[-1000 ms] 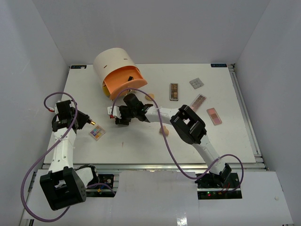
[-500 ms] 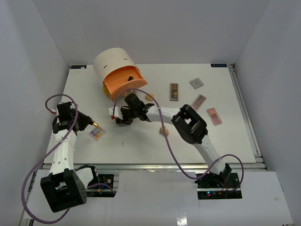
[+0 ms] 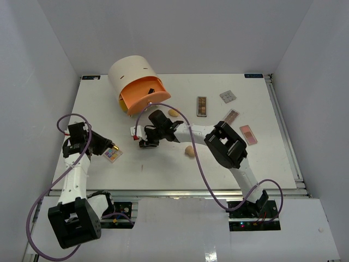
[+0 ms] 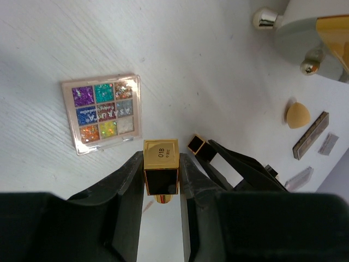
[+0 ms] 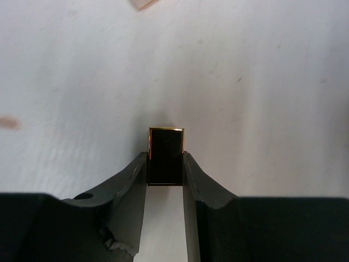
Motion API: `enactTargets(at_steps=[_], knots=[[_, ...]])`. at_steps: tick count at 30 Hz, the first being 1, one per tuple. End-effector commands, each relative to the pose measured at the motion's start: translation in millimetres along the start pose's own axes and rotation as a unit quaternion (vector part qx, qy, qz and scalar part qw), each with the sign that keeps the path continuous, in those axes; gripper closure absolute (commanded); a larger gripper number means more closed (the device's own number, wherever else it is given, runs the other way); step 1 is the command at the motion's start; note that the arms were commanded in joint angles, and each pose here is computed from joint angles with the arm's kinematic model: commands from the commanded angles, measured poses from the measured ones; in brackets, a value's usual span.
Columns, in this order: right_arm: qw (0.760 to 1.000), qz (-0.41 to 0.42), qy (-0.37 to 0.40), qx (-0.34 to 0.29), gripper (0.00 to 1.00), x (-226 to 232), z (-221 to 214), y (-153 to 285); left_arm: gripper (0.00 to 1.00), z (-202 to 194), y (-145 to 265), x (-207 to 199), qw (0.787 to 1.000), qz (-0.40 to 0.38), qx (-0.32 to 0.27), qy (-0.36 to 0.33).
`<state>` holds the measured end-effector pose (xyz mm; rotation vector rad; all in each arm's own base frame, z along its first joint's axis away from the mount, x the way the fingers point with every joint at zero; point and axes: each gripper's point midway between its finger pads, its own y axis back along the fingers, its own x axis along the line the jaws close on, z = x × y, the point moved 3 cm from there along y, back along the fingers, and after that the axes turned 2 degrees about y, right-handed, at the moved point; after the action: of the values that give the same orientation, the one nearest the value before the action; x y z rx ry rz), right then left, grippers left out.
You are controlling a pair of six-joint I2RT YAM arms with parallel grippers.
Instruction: Organize the makeup
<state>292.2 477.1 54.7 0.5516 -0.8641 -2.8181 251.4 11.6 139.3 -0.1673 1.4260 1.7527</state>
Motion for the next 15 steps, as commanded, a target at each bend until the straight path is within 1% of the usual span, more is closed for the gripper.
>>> enactTargets(at_steps=[1,5,9,12,15], knots=[[0.999,0.015,-0.032,-0.017,0.90,17.8,25.8,32.3,1.00,-10.5,8.6,-11.6,0.998,-0.049,0.025,0.008],[0.997,0.022,-0.058,-0.035,0.92,32.8,43.6,56.3,1.00,-16.0,16.5,-20.1,0.996,-0.078,0.039,0.012],[0.995,0.033,-0.078,-0.058,0.92,52.6,62.4,86.7,1.00,-19.1,25.5,-29.6,0.993,-0.111,0.047,0.005],[0.989,0.061,-0.115,-0.076,0.92,71.8,71.4,100.9,1.00,-21.5,32.7,-35.8,0.989,-0.140,0.046,-0.008],[0.980,0.086,-0.147,-0.104,0.92,88.3,90.3,122.6,1.00,-25.8,47.4,-50.1,0.977,-0.207,0.043,-0.039]])
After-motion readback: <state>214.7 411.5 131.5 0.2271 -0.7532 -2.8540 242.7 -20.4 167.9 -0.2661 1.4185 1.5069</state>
